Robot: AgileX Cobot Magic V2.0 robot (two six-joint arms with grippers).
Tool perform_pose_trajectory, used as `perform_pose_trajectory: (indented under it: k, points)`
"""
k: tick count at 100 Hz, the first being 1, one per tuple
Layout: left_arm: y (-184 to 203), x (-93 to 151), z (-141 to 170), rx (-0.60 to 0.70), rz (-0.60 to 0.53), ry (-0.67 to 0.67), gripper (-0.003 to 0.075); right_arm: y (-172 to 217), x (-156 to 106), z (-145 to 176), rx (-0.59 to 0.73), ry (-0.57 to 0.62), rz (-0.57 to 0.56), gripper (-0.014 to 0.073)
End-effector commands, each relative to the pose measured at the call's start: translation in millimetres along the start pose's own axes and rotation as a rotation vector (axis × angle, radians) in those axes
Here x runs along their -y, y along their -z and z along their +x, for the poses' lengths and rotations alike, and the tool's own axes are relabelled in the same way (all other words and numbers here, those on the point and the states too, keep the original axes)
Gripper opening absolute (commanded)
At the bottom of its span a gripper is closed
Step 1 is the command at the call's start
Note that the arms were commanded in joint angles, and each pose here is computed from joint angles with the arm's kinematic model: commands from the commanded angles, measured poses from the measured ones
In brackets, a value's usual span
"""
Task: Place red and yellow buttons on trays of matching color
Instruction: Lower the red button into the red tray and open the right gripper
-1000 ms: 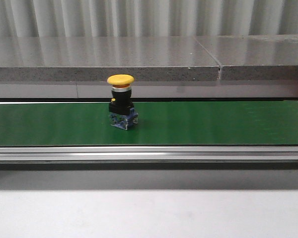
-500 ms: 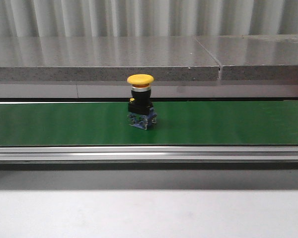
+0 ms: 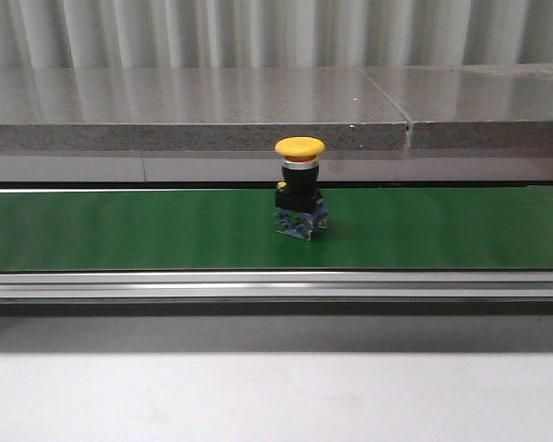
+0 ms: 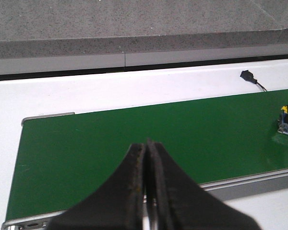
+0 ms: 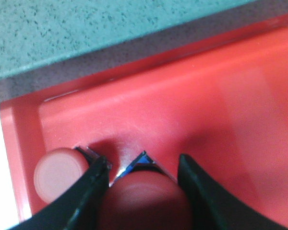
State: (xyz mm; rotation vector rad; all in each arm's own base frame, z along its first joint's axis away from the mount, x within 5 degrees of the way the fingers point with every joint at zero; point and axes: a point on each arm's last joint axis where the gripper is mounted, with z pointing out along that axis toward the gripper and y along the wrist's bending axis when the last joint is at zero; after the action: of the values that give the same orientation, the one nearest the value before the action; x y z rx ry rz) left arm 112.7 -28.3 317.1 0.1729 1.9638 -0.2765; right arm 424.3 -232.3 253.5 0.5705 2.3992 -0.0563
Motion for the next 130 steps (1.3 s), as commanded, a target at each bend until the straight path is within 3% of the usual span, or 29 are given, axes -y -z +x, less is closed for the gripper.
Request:
perform_pose_trajectory:
  k: [1, 70, 79, 103, 130]
  points:
    - [3.6, 1.3, -13.3, 0.084, 0.002, 0.012, -0.0020, 31.7, -1.4, -26.4, 0.172, -0.003, 0.006, 0.0072]
    - [3.6, 1.3, -13.3, 0.084, 0.002, 0.012, -0.0020, -14.8, 4.5, -22.4, 0.132, -0.011, 0.004, 0.0086]
    - [3.6, 1.3, -13.3, 0.084, 0.002, 0.012, -0.0020, -16.9, 4.3, -21.6, 0.129, -0.018, -0.001, 0.0152]
    - [3.6, 1.3, -13.3, 0.084, 0.002, 0.012, -0.0020, -18.2, 4.5, -21.5, 0.131, -0.020, -0.001, 0.0461]
    - [3.6, 1.3, -13.3, 0.084, 0.002, 0.012, -0.0020, -7.5, 4.1, -26.7, 0.145, -0.021, -0.005, 0.0489]
